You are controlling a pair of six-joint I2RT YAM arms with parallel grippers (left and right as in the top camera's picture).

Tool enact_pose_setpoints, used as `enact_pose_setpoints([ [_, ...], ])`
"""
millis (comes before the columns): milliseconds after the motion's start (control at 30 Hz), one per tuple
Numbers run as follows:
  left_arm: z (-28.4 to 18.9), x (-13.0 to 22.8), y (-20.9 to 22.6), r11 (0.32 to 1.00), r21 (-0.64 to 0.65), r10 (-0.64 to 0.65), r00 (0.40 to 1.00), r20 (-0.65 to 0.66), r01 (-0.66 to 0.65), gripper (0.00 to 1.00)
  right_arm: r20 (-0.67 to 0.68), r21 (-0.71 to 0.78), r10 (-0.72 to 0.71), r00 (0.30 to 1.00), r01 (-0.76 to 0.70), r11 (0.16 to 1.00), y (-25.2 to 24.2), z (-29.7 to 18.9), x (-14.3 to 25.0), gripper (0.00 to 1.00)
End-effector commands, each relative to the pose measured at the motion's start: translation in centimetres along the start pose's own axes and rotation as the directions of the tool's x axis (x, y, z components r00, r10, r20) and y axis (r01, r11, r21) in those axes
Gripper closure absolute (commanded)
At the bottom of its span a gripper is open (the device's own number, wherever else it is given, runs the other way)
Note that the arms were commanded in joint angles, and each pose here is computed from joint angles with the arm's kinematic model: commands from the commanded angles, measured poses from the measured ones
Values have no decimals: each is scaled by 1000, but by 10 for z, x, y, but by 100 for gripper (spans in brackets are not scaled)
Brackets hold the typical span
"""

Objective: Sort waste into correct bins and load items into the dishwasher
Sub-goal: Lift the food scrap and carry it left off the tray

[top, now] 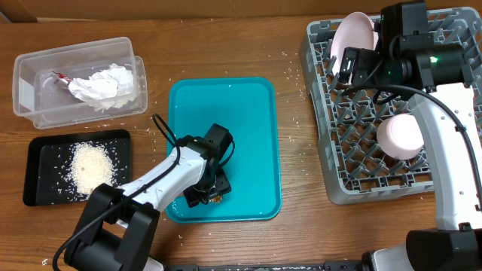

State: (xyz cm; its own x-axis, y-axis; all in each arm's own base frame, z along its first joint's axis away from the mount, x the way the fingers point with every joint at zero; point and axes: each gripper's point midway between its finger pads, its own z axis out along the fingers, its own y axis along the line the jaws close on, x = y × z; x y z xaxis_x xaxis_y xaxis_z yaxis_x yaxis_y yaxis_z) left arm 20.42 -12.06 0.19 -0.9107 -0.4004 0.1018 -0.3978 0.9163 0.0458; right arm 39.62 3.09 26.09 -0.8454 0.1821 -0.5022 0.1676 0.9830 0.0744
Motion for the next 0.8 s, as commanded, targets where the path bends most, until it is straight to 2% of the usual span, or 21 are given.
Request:
enact_pose_setpoints([
  [0, 5, 0, 11, 999, -43, 3, 1000, 7, -3, 46, 10, 13, 2, 1000, -2, 1000, -3, -1, -2, 0],
  [300, -8, -3, 5, 999, -40, 3, 1000, 1, -3, 45, 10, 13, 2, 1000, -2, 1000, -3, -1, -2, 0],
  [600, -65, -19, -16, 1000, -19, 6, 999, 33, -5, 45, 10, 13, 2, 1000, -2, 1000, -3, -1, -2, 0],
  [767, -93, -45, -4, 997, -57, -39, 993, 115, 46, 44, 10, 12, 2, 1000, -2, 1000, -3, -1, -2, 0],
])
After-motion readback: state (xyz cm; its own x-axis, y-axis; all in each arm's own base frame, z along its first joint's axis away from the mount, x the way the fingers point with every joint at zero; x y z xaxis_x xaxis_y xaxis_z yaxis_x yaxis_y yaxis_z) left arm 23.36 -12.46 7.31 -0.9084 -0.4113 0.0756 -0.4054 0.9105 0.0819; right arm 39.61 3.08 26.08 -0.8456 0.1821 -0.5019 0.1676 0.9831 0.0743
